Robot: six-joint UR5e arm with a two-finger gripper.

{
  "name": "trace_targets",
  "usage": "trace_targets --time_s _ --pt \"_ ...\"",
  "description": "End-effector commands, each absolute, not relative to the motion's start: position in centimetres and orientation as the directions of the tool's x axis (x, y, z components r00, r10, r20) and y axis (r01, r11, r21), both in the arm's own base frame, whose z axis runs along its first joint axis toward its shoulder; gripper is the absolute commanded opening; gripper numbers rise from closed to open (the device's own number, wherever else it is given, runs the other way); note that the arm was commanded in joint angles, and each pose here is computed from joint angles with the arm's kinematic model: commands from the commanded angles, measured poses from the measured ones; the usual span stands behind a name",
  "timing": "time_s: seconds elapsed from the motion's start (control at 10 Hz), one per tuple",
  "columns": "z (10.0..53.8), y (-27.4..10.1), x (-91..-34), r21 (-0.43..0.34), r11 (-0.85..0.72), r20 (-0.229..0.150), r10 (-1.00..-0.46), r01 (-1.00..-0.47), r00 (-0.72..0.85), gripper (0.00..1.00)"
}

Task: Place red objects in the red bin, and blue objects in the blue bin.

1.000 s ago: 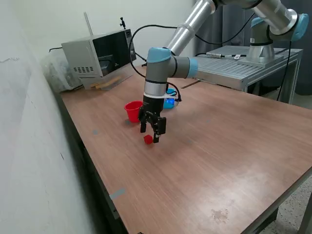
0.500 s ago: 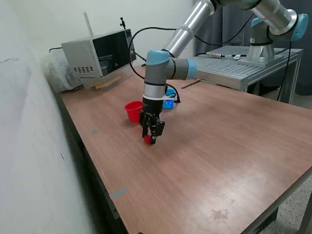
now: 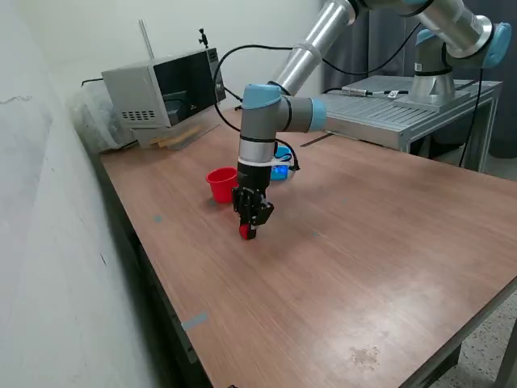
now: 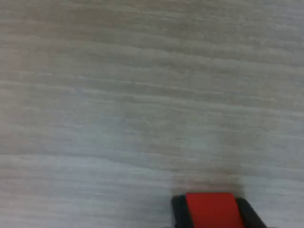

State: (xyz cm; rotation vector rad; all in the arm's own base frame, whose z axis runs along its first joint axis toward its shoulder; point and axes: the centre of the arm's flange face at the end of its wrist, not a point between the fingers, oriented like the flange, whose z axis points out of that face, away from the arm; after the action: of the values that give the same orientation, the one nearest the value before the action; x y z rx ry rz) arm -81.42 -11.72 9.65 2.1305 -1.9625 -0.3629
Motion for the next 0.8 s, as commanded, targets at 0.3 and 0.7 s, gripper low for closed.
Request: trace_targets --time_s 0.3,0.7 --pt "24.4 -10.9 -77.9 0.401 -0.140 -0.073 -0.990 -0.905 0.121 0.00" --pt "27.0 -0.4 -75.5 0.370 -0.024 -0.074 -0.997 -0.929 -0.004 0.00"
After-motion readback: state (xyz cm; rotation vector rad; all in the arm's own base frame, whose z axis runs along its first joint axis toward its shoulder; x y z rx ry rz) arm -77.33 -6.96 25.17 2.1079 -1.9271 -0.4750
